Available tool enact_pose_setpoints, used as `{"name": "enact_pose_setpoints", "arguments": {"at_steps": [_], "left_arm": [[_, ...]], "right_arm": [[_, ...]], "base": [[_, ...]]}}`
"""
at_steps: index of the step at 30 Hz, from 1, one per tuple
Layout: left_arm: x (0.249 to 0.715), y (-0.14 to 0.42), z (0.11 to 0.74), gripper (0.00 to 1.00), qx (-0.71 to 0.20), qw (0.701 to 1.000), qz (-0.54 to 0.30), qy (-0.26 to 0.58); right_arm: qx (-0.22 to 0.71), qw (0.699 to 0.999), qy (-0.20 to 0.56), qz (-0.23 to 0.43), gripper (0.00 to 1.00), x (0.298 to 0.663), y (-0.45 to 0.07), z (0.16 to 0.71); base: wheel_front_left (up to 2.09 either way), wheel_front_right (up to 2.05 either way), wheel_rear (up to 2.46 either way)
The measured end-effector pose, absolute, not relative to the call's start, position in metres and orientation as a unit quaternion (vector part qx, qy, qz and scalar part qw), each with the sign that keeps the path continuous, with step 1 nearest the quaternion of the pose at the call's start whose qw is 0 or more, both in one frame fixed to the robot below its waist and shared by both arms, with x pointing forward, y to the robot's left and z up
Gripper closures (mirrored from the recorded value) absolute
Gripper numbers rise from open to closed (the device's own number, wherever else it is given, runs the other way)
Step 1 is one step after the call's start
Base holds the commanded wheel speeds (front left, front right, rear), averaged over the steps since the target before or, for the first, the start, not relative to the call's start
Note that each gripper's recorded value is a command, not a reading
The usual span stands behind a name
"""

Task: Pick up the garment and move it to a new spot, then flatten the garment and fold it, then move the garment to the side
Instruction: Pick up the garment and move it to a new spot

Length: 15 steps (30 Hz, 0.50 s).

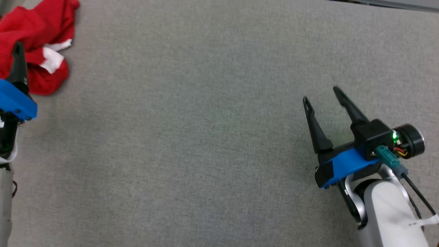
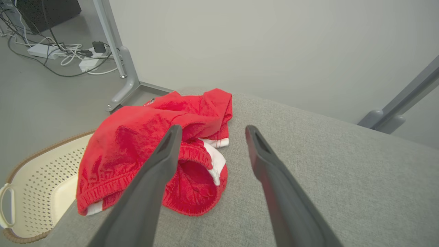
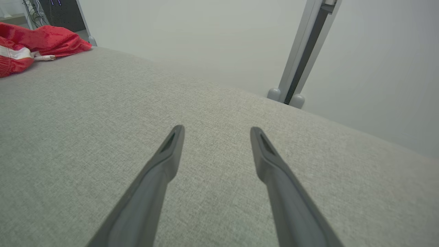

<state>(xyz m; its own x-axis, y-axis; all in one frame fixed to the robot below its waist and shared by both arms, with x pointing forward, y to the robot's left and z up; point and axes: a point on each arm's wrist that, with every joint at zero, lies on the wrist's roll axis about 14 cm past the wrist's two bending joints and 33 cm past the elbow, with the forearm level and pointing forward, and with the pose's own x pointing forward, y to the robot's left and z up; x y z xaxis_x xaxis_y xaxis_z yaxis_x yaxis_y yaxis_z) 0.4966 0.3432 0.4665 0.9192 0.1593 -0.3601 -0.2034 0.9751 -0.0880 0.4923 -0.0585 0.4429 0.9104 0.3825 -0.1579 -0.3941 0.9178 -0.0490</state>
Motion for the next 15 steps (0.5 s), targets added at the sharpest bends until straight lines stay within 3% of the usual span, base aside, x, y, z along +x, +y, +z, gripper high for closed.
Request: {"name": "enact_pose_setpoints", "arguments": {"at_steps": [6, 14, 15], "left_arm": [[0.502, 0.333, 0.397, 0.00, -0.081, 0.953, 0.092, 0.276], [0.518, 0.333, 0.365, 0.00, -0.094, 0.947, 0.107, 0.289], [0.522, 0.333, 0.367, 0.12, -0.092, 0.949, 0.107, 0.282]], "right_arm": [[-0.048, 0.977, 0.083, 0.188, 0.00, 0.504, -0.067, 0.428], [-0.051, 0.979, 0.100, 0.170, 0.00, 0.509, -0.082, 0.410], [-0.051, 0.979, 0.101, 0.168, 0.00, 0.509, -0.084, 0.409]], "base": [[0.00, 0.00, 0.00], [0.00, 0.00, 0.00], [0.00, 0.00, 0.00]]}}
